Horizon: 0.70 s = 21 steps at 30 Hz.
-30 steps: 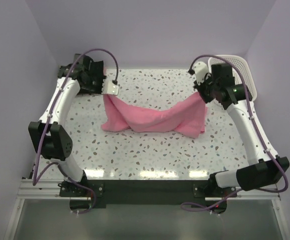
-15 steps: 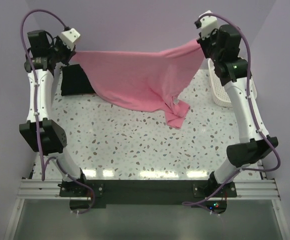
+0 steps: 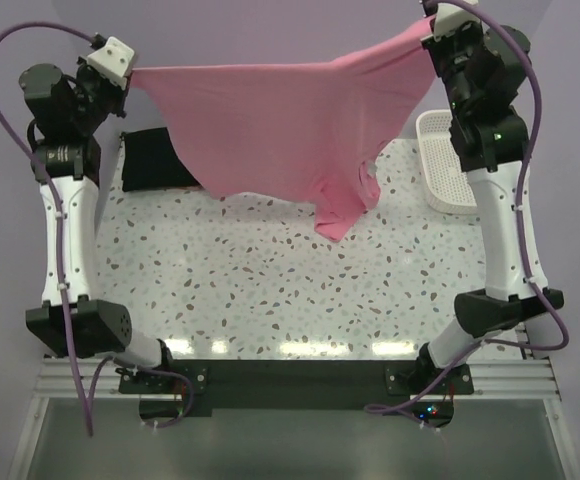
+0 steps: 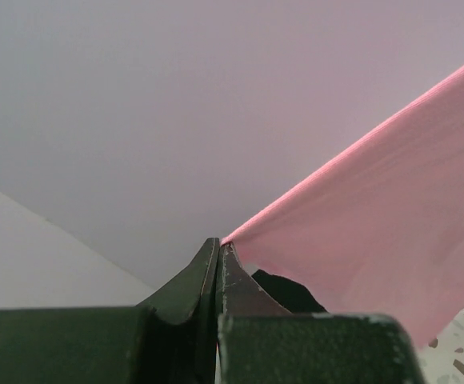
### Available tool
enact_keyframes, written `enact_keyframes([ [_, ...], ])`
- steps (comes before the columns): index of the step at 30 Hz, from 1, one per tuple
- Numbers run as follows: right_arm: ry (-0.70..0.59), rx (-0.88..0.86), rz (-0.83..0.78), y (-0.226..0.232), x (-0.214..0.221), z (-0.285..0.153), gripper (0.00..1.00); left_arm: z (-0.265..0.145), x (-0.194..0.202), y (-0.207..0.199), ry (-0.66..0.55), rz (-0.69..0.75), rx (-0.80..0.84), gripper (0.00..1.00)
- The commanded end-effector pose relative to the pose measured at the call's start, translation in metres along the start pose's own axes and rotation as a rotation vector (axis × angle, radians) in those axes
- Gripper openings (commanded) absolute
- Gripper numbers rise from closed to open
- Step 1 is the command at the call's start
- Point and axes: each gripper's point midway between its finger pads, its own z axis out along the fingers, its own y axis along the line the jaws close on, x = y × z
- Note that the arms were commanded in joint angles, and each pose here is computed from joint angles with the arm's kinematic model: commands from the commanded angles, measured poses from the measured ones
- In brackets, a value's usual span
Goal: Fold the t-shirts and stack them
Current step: Flatten the tshirt out
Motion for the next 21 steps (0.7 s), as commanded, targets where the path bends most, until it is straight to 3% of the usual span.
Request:
enact_keyframes([
  [1,-0.191,0.203,0.024,-0.077,-0.075,-0.063,0.00,-0.044,-0.064,0.015,-0.164,0.082,-0.118,0.00],
  [7,-0.282,0.266,0.031,-0.110,-0.108,-0.113,0.00,-0.103,-0.109,0.014,-0.265,0.091,-0.237,0.00],
  [12,-0.304,0.285,0.018,-0.121,-0.119,-0.130,0.00,-0.123,-0.133,0.014,-0.316,0.076,-0.258,0.00],
  [21,-0.253,0.252,-0.047,-0.093,-0.091,-0.083,0.00,-0.098,-0.125,0.001,-0.301,0.042,-0.134,0.00],
])
